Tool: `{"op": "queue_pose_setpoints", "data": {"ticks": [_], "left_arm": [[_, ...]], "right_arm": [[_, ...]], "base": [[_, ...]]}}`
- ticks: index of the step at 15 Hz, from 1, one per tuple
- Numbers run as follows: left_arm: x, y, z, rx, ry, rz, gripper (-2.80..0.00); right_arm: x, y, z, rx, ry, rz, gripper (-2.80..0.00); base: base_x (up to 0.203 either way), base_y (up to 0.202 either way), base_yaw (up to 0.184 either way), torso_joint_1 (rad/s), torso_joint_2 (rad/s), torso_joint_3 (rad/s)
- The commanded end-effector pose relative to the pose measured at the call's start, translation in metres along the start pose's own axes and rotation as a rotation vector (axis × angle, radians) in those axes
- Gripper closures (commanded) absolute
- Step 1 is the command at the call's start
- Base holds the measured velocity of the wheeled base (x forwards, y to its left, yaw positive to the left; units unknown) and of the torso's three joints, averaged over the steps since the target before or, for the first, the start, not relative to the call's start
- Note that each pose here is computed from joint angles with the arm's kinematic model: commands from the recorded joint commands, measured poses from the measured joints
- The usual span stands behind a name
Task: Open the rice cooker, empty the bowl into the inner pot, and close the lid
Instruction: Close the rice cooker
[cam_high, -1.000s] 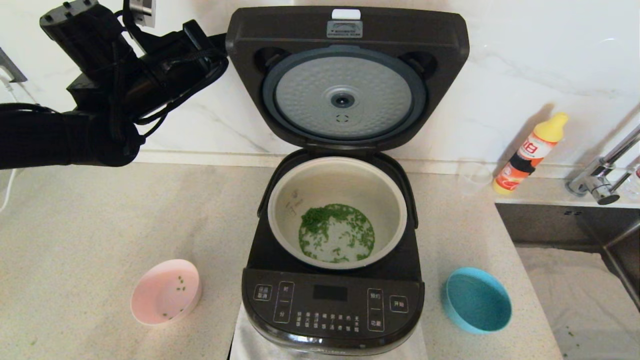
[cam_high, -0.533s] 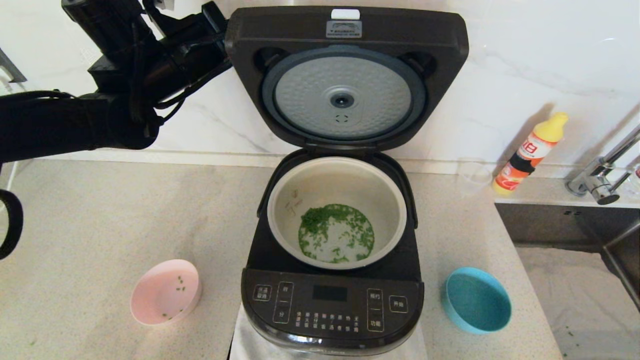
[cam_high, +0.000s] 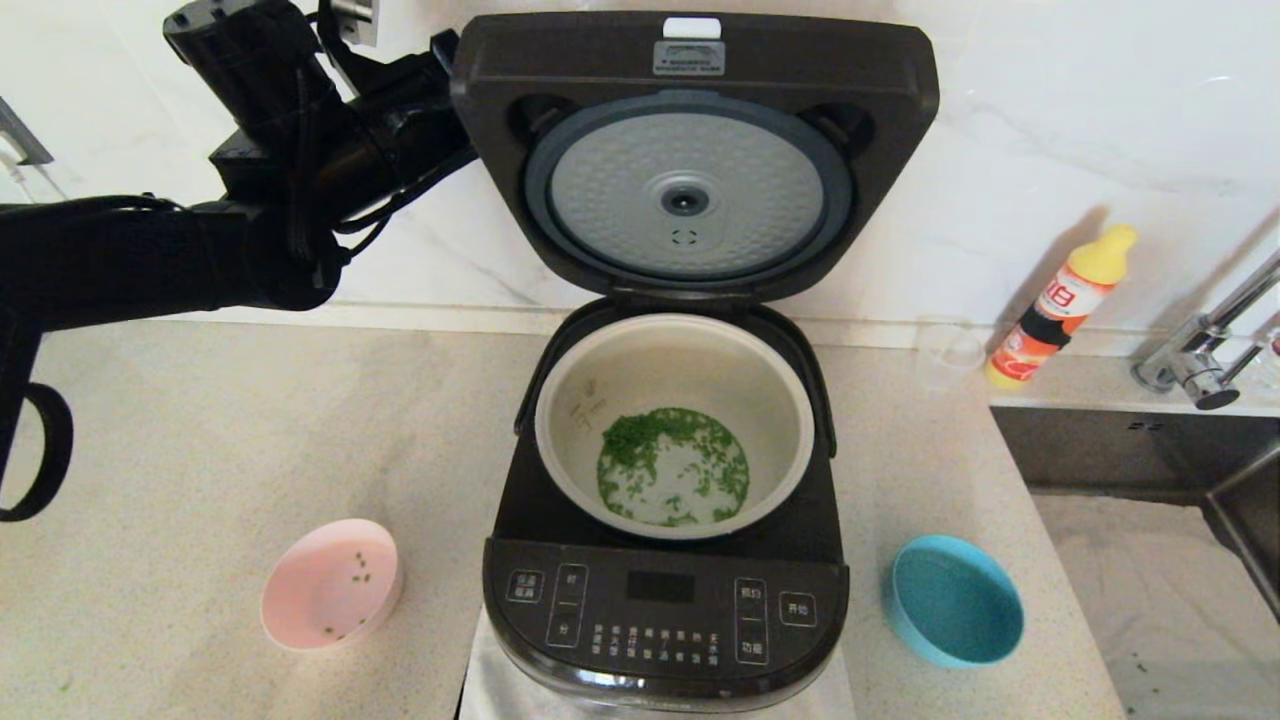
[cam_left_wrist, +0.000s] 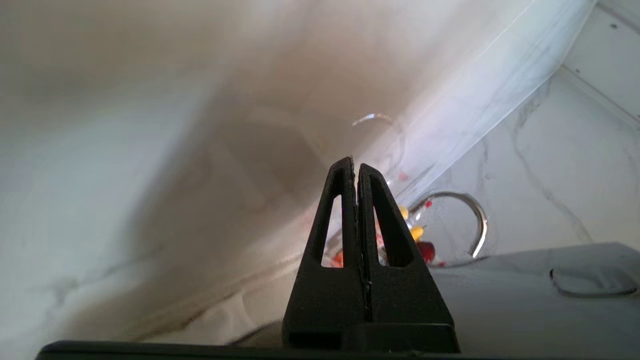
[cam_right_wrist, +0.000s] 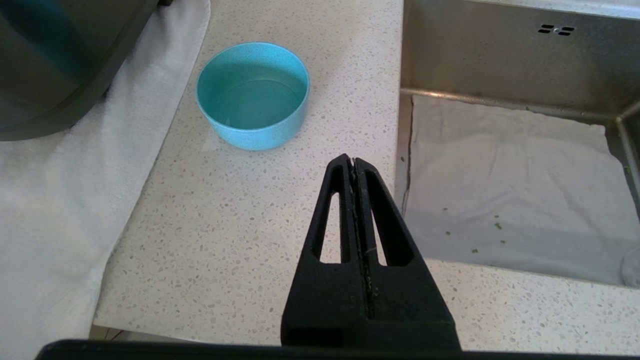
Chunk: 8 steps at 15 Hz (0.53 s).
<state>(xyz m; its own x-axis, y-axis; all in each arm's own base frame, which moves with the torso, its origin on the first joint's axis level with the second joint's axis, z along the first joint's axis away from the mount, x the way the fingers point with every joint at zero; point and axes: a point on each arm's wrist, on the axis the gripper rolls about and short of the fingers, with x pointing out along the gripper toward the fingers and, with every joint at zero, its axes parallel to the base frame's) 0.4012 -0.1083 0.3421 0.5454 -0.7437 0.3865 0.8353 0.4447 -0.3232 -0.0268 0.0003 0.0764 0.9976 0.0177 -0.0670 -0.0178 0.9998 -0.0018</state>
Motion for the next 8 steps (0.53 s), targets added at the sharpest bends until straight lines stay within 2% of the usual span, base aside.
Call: {"op": "queue_pose_setpoints", "data": {"ticks": [1,5,8], "left_arm": [[-0.009,-0.008,0.0,-0.017,0.018,0.005,0.0],[-0.025,-0.018,-0.007,-0.049,0.06,0.027,0.0],[-0.036,-0.027,-0.012,-0.057,0.091,-0.001,0.0]], "right_arm": [[0.0,0.0,0.0,0.0,0.0,0.001,0.0],[0.0,0.0,0.0,0.0,0.0,0.001,0.0],[0.0,0.0,0.0,0.0,0.0,0.002,0.0]], "base": [[0.0,0.0,0.0,0.0,0.0,0.0],[0.0,0.0,0.0,0.0,0.0,0.0],[0.0,0.0,0.0,0.0,0.0,0.0]]}}
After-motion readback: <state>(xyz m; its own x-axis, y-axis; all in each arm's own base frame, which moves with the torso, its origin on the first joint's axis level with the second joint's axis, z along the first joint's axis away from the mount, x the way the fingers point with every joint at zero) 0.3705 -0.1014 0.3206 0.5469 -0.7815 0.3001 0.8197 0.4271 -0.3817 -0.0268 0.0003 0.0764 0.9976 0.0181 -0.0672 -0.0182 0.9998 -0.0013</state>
